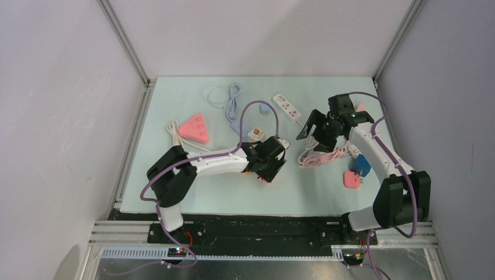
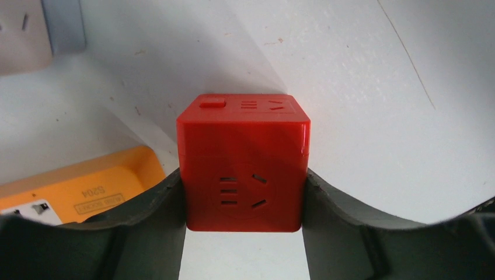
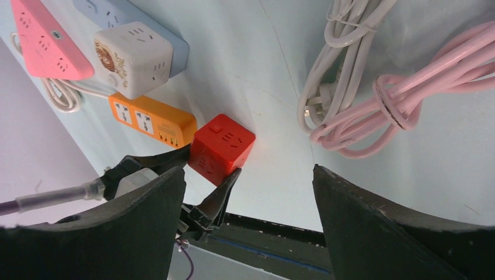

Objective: Insert the plug
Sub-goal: Pick up the plug from the center of the board.

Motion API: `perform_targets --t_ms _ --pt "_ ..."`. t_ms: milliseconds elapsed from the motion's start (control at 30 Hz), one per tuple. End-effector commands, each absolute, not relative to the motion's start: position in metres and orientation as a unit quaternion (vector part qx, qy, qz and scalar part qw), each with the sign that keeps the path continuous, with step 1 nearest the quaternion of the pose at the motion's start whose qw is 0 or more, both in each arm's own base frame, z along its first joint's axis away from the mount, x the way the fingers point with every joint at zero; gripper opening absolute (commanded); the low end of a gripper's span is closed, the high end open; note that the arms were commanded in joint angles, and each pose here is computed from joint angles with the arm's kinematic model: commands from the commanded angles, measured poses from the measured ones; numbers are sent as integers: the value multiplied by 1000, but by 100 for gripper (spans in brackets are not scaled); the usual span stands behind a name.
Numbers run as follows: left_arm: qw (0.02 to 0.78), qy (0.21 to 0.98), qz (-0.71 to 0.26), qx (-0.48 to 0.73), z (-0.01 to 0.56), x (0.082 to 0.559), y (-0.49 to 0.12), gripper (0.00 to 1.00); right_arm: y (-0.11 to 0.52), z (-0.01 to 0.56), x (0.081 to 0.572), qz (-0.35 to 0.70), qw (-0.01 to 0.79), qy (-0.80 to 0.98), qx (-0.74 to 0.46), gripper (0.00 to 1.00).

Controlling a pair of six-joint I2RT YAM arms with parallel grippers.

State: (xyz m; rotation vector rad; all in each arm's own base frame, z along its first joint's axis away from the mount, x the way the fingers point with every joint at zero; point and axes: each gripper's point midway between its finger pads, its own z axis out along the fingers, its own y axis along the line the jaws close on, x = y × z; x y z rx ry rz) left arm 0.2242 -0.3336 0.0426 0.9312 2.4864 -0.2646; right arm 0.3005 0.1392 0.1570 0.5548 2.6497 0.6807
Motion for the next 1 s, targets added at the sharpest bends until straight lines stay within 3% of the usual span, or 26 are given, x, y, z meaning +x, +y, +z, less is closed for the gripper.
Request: perform_targets --t_ms 0,67,267,467,700,967 --pt "286 882 -127 352 77 238 -354 5 138 178 300 265 198 923 194 84" --pt "303 872 -135 361 93 241 -357 1 139 183 300 276 203 920 191 83" --pt "361 834 -164 384 151 250 -370 0 153 217 305 341 247 896 139 81" --pt "430 785 -178 408 217 257 -371 0 163 281 309 406 317 853 87 88" --pt "543 728 -139 394 314 276 -347 0 171 373 325 453 399 796 40 91" --pt "598 713 -94 354 362 291 -318 0 212 437 315 482 452 745 -90 92"
